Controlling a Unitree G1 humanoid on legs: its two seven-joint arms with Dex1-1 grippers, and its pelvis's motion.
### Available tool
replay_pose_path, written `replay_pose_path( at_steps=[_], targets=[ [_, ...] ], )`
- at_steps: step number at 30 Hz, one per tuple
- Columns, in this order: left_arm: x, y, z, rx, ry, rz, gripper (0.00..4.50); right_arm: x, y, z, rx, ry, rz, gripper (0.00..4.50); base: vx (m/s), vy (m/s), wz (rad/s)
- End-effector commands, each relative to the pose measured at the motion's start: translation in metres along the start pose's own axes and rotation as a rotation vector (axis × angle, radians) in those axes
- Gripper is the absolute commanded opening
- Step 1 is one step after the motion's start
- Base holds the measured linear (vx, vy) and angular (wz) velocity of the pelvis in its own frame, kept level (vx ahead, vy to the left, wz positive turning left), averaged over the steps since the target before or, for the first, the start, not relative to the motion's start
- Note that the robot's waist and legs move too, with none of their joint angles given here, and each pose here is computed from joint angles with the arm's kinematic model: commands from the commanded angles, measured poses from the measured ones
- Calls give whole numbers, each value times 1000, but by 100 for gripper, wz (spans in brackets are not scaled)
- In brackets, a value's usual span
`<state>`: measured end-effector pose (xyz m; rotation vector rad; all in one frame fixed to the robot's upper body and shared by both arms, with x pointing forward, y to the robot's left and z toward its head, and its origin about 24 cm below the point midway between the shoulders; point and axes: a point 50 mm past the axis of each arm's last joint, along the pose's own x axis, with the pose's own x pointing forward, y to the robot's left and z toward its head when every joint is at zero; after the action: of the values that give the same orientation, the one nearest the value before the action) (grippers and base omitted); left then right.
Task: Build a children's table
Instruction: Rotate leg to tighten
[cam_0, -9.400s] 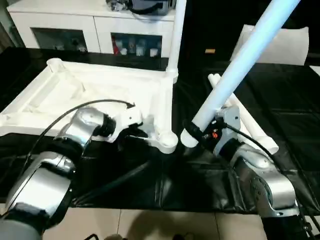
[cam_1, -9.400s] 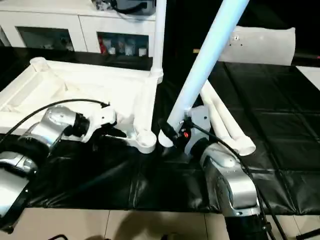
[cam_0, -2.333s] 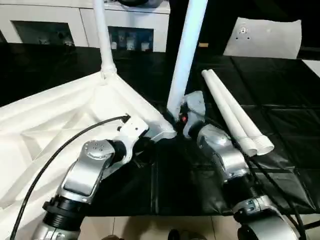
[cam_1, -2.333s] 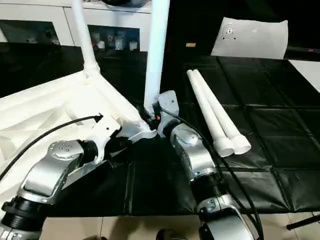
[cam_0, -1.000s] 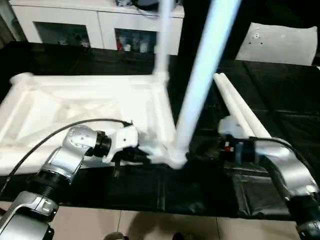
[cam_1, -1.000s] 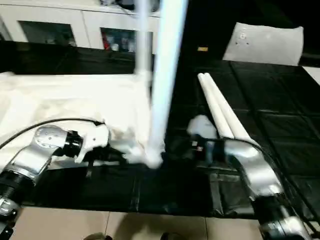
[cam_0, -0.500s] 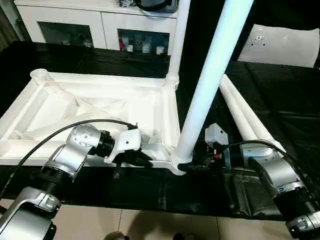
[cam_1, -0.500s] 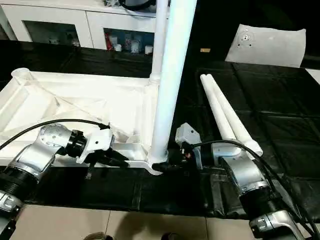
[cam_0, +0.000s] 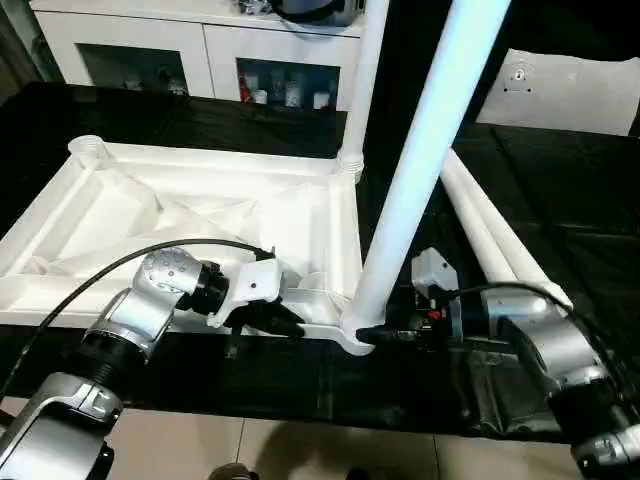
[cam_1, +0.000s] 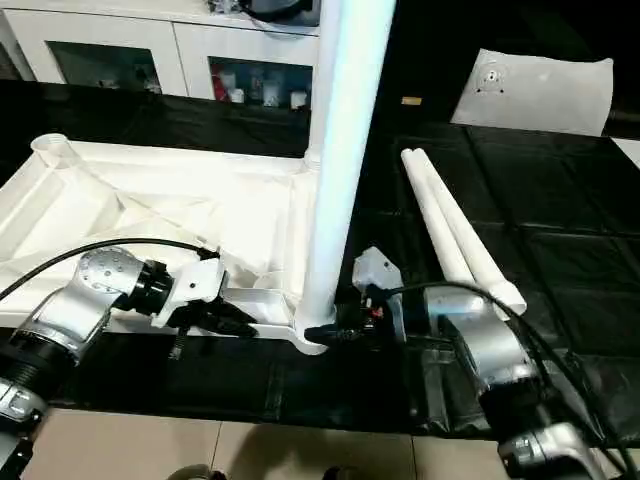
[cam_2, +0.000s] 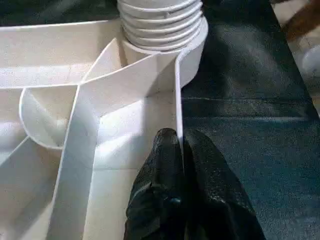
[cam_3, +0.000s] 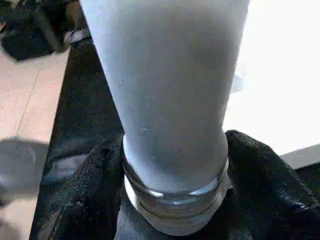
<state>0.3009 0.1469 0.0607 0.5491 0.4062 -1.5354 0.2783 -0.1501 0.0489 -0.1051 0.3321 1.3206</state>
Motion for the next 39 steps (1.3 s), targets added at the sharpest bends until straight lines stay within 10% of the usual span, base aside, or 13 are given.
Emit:
replay_pose_path(
  at_steps=[1,11,20,26,39],
  targets=[
    [9,6,3,-45,-6,115,0,10,6,-3,73,-44,-22,274,0,0,0],
    [46,29,50,-322,-242,530,0,72,-4,-14,351,-151,-566,274,-10,2,-2],
    [59,31,67,-305,-223,649,0,87,-14,-3,406,-157,-742,274,0,0,0],
    [49,28,51,-281,-172,648,0,72,-16,-4,378,-217,-784,380,0,0,0],
    [15,8,3,-175,-64,431,0,-1,-18,-1,102,-238,-616,447,0,0,0]
  ],
)
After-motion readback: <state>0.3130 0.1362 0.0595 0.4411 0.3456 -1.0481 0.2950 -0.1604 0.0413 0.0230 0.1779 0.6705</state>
